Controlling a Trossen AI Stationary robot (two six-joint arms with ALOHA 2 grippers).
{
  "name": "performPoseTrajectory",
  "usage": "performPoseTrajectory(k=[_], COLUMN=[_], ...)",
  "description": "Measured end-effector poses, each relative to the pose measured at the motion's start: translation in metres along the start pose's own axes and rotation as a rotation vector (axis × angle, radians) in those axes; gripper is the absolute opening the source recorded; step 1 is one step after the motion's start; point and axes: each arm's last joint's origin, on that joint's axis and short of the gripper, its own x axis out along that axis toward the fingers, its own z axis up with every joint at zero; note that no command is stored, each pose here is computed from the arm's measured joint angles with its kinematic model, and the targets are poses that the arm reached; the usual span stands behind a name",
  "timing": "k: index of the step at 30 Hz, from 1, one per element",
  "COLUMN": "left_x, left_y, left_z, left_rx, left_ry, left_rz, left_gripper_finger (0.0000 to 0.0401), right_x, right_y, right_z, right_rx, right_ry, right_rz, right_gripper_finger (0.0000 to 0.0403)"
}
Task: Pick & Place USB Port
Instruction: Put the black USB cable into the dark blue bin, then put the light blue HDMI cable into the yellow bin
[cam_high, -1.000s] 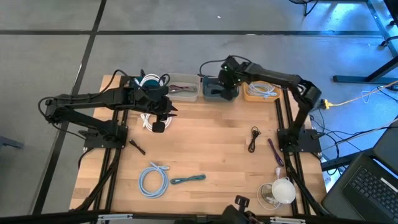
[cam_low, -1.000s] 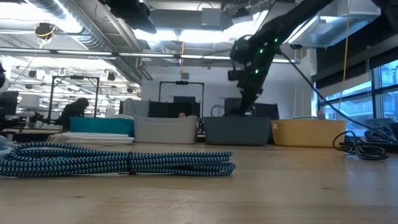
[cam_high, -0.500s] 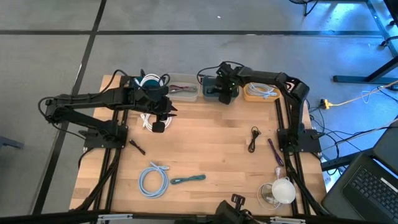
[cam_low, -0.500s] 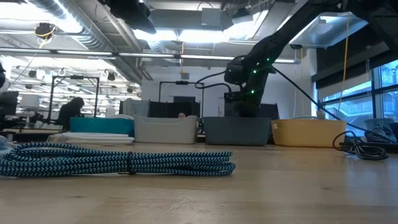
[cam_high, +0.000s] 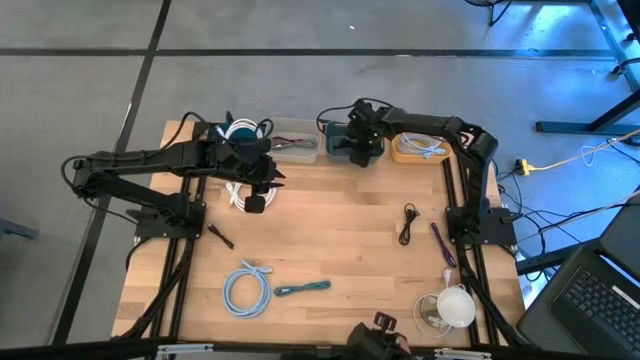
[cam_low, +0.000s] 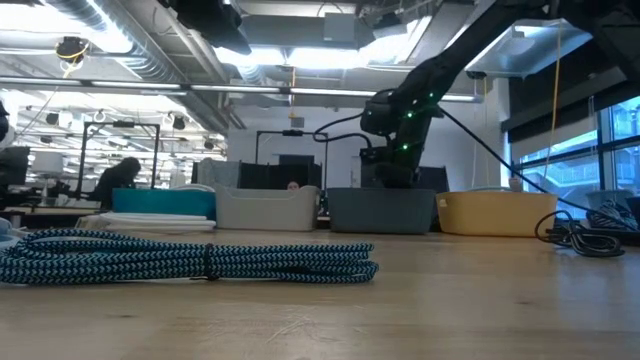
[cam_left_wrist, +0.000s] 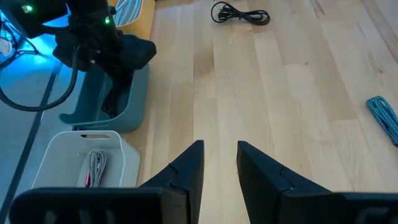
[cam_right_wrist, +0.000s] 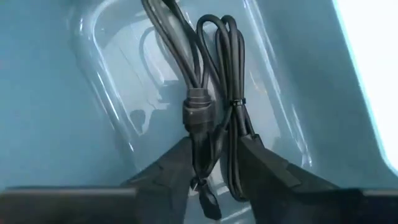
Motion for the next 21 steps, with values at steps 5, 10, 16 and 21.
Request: performPoseTrajectory(k=[5,10,16,21], left_x=[0.0,0.0,0.0,0.0], left_y=[0.0,0.0,0.0,-0.002], left_z=[0.0,0.0,-0.001,-0.007], left_rx=[0.0,-0.01,-0.02,-0.086], left_ry=[0.0,0.0,0.011,0.075], left_rz=[0.0,0.0,-0.003,-0.016], left_gripper_finger=[0.0084,0.0083,0.0086,0.0084], right_x=[-0.018,-0.05,-0.11,-0.171], right_y=[-0.001,-0.001,0.016,0.045], right_z=[0.003,0.006,0.007,-0.003], right_rx=[0.002,0.004,-0.041,-0.111], right_ry=[-0.05,-0.136,-0.296,-0.45], right_rz=[-0.02,-0.043,-0.062,-0.035], right_gripper_finger=[0.0164,0.0166,0.0157,0.0153])
